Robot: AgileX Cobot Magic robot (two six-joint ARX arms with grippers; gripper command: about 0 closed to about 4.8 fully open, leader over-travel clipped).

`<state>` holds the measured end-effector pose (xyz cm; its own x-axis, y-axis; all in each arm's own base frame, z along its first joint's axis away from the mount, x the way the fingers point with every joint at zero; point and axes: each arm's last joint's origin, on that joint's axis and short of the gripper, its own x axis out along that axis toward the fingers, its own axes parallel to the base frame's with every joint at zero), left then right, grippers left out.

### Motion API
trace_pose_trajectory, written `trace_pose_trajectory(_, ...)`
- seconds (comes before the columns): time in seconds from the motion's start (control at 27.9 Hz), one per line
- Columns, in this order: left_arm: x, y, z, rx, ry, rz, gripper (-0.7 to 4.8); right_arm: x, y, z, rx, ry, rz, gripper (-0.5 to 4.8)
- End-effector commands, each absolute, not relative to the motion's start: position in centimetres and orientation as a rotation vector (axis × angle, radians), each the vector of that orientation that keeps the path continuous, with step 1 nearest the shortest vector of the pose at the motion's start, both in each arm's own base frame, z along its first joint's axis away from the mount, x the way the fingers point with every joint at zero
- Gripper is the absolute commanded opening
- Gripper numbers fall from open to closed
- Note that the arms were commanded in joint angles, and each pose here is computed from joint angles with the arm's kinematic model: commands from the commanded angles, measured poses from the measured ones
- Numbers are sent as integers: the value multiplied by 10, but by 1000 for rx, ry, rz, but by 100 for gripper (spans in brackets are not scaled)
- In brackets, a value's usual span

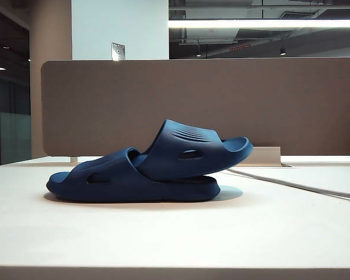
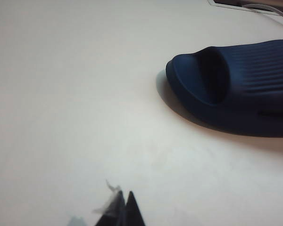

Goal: Interlock the pair of blue slippers on the table with their fronts facing up.

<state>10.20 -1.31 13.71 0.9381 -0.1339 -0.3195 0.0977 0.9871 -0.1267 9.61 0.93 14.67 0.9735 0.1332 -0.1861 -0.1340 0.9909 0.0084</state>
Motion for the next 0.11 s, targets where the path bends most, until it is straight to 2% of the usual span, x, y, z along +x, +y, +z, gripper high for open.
trace_pose_trajectory(0.04, 102, -13, 138, -113, 331, -123, 3, 96, 9, 147, -3, 181, 135, -1)
trace_pose_trajectory(0.11, 102, -13, 138, -113, 332, -123, 3, 96, 9, 147, -3, 180, 135, -1)
